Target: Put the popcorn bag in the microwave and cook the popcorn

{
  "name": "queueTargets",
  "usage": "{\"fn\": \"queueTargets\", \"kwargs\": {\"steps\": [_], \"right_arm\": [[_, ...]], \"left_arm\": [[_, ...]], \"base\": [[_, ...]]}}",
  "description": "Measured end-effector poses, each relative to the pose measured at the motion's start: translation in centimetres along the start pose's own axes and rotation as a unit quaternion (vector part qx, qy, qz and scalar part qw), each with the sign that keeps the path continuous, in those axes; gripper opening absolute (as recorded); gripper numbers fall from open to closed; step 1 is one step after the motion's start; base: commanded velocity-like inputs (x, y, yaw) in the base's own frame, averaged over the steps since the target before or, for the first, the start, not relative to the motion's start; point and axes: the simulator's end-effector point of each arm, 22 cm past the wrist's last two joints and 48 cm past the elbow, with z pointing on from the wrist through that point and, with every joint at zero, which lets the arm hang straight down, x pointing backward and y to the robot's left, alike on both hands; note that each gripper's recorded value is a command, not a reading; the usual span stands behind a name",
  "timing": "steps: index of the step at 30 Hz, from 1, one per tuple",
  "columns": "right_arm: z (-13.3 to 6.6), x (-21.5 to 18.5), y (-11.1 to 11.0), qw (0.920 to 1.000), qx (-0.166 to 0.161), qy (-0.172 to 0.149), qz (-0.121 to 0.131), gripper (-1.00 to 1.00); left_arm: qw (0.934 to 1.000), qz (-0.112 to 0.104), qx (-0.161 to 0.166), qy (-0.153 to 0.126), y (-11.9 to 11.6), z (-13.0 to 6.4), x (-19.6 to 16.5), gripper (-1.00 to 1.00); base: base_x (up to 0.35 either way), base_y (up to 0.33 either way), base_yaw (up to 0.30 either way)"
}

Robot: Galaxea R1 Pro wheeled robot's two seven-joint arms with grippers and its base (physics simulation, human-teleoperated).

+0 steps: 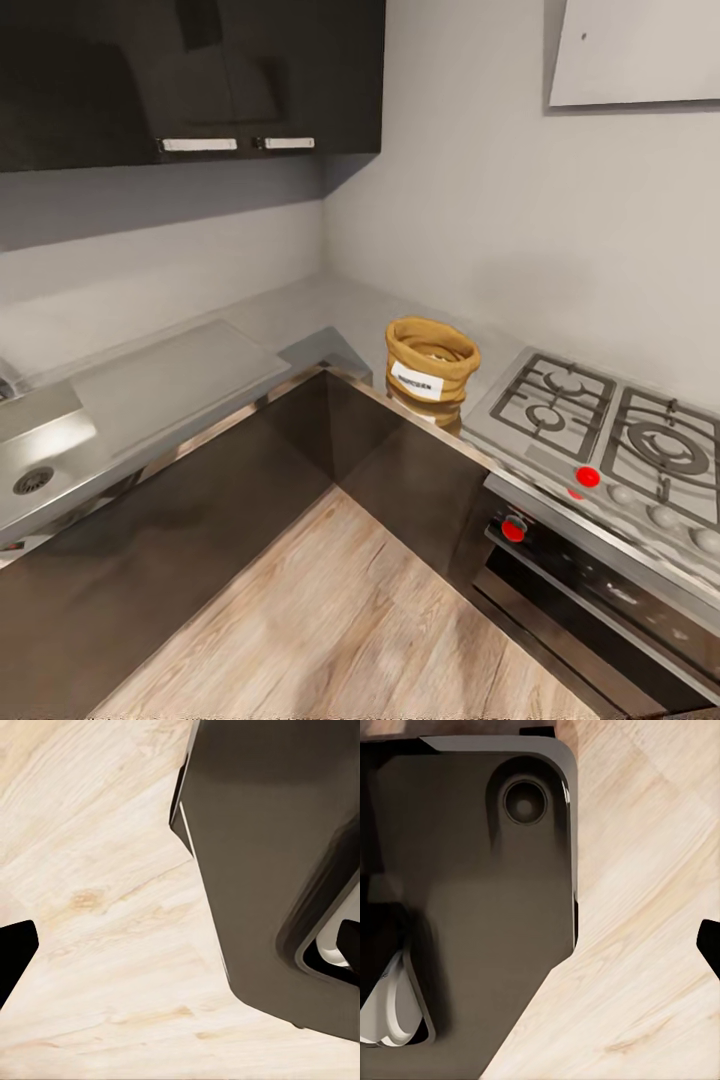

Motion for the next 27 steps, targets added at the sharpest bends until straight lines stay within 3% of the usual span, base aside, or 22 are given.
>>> {"fn": "queueTargets", "kwargs": {"steps": [27], "right_arm": [[0.1, 0.55, -0.03, 1.0, -0.001, 0.007, -0.005, 1.0]], "left_arm": [[1.0, 0.001, -0.002, 0.007, 0.17, 0.0, 0.56, 1.0]], "base": [[0.0, 0.0, 0.0]]}}
